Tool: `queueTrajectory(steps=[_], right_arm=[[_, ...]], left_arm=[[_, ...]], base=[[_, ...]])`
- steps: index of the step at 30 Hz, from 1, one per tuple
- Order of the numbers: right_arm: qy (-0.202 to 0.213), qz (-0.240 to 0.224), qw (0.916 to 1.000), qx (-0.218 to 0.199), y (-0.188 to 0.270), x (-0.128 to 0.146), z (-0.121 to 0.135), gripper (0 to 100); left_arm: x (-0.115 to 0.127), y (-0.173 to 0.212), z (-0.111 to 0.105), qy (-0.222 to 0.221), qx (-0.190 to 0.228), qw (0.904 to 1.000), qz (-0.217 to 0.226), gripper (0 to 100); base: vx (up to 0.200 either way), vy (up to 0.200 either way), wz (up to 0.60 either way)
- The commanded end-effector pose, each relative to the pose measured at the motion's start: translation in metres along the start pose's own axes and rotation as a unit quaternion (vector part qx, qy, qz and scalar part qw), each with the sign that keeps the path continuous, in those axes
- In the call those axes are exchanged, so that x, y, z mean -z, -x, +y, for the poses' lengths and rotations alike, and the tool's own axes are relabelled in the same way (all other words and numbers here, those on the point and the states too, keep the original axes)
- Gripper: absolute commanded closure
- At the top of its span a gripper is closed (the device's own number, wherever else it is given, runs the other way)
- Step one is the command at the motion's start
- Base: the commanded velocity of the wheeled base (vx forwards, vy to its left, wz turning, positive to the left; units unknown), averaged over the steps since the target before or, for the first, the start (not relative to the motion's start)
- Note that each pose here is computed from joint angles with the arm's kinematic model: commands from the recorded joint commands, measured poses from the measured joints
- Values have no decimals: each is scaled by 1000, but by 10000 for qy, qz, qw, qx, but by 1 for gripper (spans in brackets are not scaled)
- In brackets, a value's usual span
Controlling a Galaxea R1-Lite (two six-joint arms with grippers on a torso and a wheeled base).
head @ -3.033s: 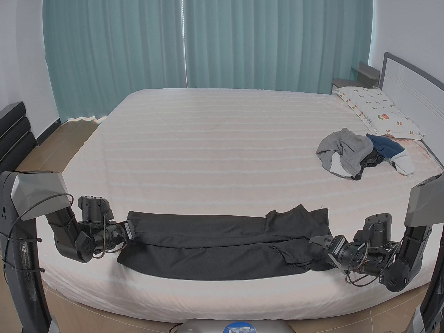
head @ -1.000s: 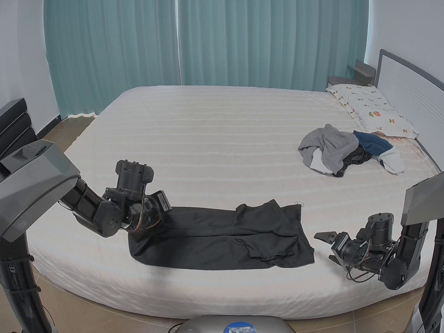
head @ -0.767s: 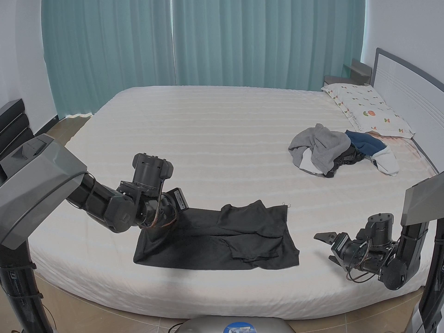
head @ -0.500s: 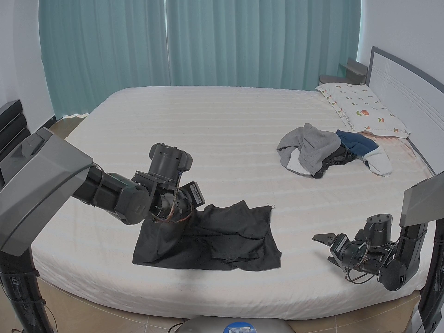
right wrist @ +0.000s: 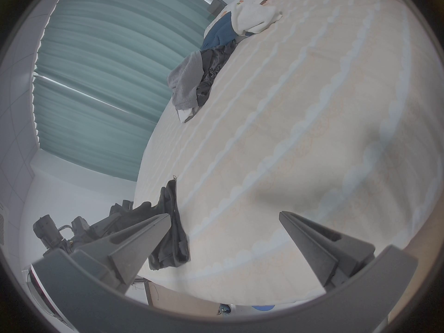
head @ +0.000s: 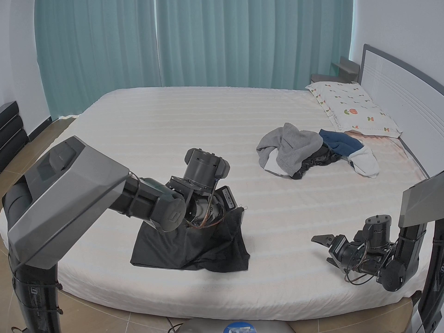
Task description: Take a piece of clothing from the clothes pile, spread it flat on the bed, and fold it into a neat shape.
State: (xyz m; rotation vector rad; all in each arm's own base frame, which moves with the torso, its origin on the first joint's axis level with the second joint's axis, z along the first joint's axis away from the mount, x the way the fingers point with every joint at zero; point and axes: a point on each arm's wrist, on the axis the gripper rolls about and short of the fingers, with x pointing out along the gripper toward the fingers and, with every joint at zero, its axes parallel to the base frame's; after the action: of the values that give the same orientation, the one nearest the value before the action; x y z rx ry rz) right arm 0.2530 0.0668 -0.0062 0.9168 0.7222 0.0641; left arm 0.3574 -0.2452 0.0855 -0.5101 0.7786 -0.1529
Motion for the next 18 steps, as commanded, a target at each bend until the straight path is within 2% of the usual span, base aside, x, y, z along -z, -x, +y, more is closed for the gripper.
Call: queueTrajectory(steps=[1, 3, 4, 11, 17, 18], right_arm=[[9, -6, 10000, -27, -1, 0, 0, 0], [13, 6, 10000, -8, -1, 1, -1, 0], [12, 10, 10000, -2, -1, 1, -1, 0], [27, 37, 10000, -7, -2, 3, -1, 0], [25, 46, 10000, 5, -1, 3, -1, 0], [24, 50, 10000, 12, -1, 3, -1, 0]], left_arm=[[9, -18, -5, 178, -33, 9998, -1, 100], [11, -20, -7, 189, -81, 9998, -60, 100], [12, -22, -7, 190, -97, 9997, -69, 0], [22, -19, -11, 201, -97, 9997, 37, 0], [17, -2, -2, 274, -173, 9995, 42, 0], [14, 7, 9, 387, -283, 9988, 46, 0]], base=[[0, 0, 0], [0, 0, 0], [0, 0, 0], [0, 0, 0], [0, 0, 0], [0, 0, 0]])
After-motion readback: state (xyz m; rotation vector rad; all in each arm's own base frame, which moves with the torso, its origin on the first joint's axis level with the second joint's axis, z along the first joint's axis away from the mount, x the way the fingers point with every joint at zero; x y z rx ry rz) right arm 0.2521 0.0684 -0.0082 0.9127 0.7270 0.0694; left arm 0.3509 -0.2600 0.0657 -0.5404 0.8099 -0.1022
